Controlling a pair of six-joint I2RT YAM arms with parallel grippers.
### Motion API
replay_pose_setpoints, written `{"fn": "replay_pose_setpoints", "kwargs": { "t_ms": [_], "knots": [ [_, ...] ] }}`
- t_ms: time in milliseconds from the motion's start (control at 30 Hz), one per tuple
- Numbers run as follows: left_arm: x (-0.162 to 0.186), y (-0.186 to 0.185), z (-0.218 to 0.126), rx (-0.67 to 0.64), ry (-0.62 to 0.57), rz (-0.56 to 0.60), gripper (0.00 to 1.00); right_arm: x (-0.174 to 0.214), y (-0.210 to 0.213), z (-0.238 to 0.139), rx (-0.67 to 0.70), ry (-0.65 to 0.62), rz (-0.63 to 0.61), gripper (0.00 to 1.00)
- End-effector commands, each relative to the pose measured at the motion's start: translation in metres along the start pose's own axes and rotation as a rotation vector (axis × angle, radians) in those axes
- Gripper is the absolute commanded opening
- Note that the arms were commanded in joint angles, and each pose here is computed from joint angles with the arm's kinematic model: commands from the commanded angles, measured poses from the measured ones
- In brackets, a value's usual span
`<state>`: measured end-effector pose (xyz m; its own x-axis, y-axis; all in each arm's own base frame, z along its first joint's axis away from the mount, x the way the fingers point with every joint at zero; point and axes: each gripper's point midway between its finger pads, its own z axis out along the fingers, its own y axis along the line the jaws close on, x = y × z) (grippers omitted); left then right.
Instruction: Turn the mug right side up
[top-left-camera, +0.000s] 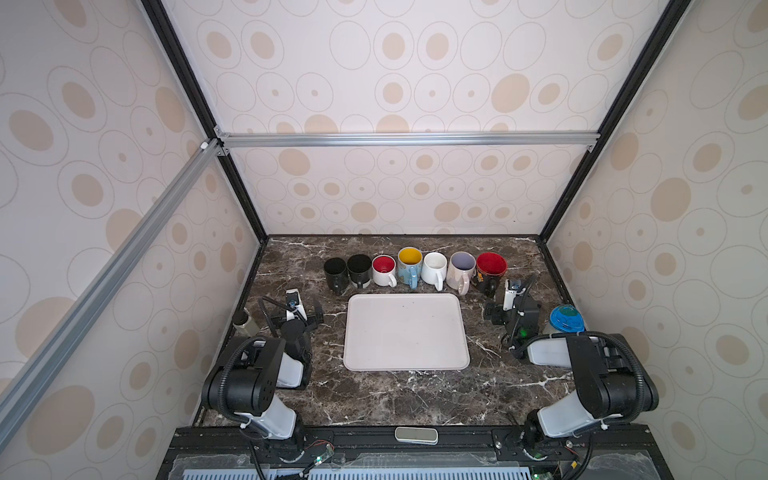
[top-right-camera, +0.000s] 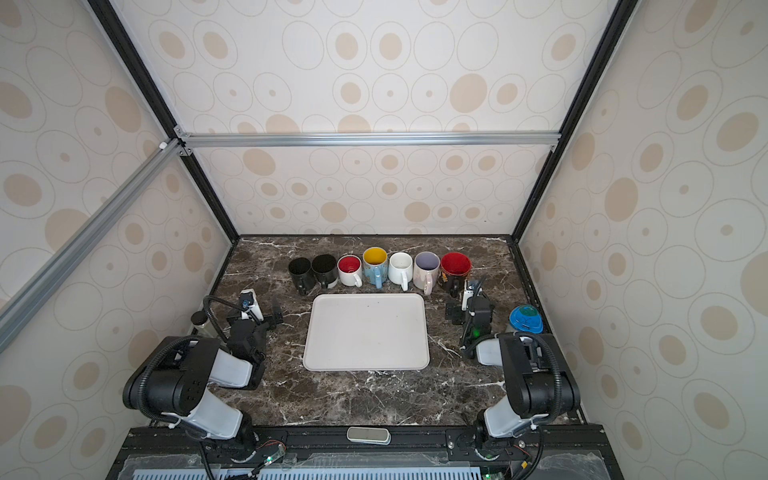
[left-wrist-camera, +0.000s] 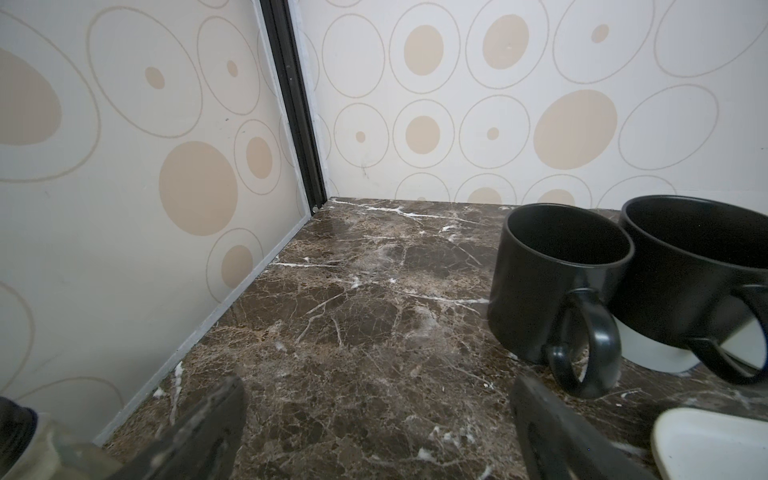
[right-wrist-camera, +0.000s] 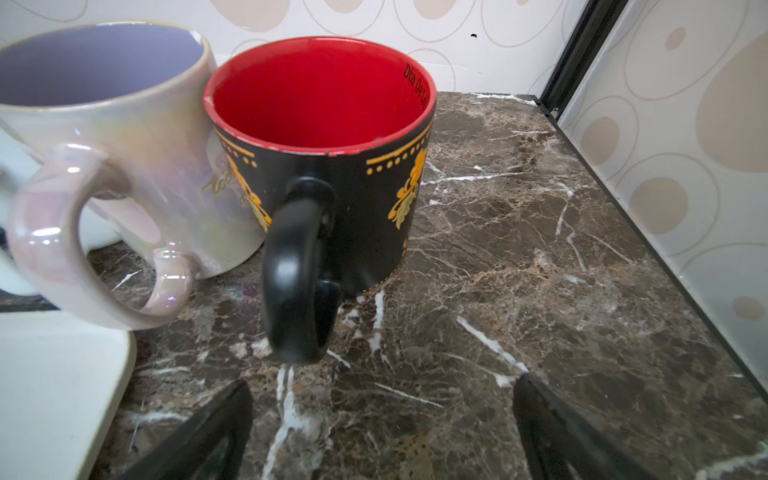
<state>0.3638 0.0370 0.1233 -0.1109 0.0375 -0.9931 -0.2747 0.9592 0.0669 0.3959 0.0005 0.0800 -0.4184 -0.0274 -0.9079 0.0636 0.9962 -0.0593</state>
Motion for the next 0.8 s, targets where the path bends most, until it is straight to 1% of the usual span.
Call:
{"fn": "replay_pose_setpoints", "kwargs": {
  "t_ms": [0, 67, 100, 133, 167, 200, 233, 267, 300, 333, 367, 433, 467, 500, 533, 567, 600, 633, 667, 733, 767],
  "knots": [
    [-0.01, 0.0, 0.004, 0.0, -0.029, -0.015, 1.0, -0.005, 0.002, 0.0, -0.015, -0.014, -0.008, 1.0],
    [-0.011, 0.0, 0.002, 0.002, -0.038, -0.016, 1.0, -0.005, 0.002, -0.001, -0.015, -0.017, -0.008, 1.0],
    [-0.016, -0.002, -0.009, 0.033, -0.081, -0.015, 1.0, -0.007, 0.002, -0.004, -0.015, -0.036, -0.014, 1.0],
    [-0.024, -0.006, -0.03, 0.097, -0.154, -0.013, 1.0, -0.011, 0.003, -0.014, -0.013, -0.089, -0.023, 1.0],
    [-0.031, -0.005, -0.047, 0.122, -0.213, -0.021, 1.0, -0.012, 0.003, -0.028, -0.015, -0.155, -0.022, 1.0],
    [-0.029, -0.001, -0.05, 0.105, -0.212, -0.026, 1.0, -0.011, -0.002, -0.039, 0.005, -0.204, -0.003, 1.0],
    [-0.028, 0.002, -0.041, 0.072, -0.193, -0.033, 1.0, -0.006, -0.011, -0.035, 0.057, -0.178, 0.022, 1.0],
    [-0.025, 0.002, -0.029, 0.05, -0.162, -0.028, 1.0, -0.004, -0.014, -0.023, 0.084, -0.135, 0.025, 1.0],
    [-0.02, -0.002, -0.01, 0.038, -0.1, -0.022, 1.0, -0.006, -0.012, -0.006, 0.09, -0.08, 0.01, 1.0],
    [-0.009, -0.005, 0.008, 0.02, -0.011, -0.003, 1.0, -0.006, -0.009, -0.001, 0.078, -0.035, 0.003, 1.0],
    [-0.008, -0.005, 0.003, 0.03, -0.021, 0.004, 1.0, -0.007, -0.011, -0.009, 0.076, -0.046, 0.016, 1.0],
    [-0.025, -0.005, -0.045, 0.114, -0.187, -0.015, 1.0, -0.012, -0.007, -0.034, 0.04, -0.19, 0.014, 1.0],
    [-0.032, 0.0, -0.052, 0.101, -0.225, -0.031, 0.99, -0.011, -0.009, -0.042, 0.04, -0.222, 0.02, 0.99],
    [-0.027, 0.003, -0.043, 0.066, -0.193, -0.033, 1.0, -0.006, -0.015, -0.037, 0.08, -0.193, 0.034, 0.99],
    [-0.025, 0.003, -0.024, 0.03, -0.152, -0.032, 1.0, -0.004, -0.021, -0.023, 0.127, -0.135, 0.044, 1.0],
    [-0.017, 0.0, -0.004, 0.011, -0.075, -0.026, 1.0, -0.005, -0.02, -0.008, 0.137, -0.082, 0.031, 1.0],
    [-0.005, -0.003, 0.011, -0.001, 0.016, -0.003, 1.0, -0.006, -0.018, -0.003, 0.139, -0.039, 0.018, 1.0],
    [-0.007, -0.002, 0.002, 0.013, -0.018, -0.01, 1.0, -0.004, -0.019, -0.007, 0.129, -0.028, 0.038, 1.0],
    [-0.014, 0.005, -0.005, -0.01, -0.069, -0.032, 1.0, -0.006, -0.019, -0.005, 0.133, -0.036, 0.029, 1.0],
    [-0.014, 0.004, -0.009, 0.001, -0.074, -0.034, 1.0, -0.007, -0.018, -0.005, 0.129, -0.067, 0.021, 1.0],
    [-0.015, 0.003, -0.008, 0.005, -0.08, -0.027, 1.0, -0.006, -0.018, -0.004, 0.128, -0.051, 0.02, 1.0]
  ]
}}
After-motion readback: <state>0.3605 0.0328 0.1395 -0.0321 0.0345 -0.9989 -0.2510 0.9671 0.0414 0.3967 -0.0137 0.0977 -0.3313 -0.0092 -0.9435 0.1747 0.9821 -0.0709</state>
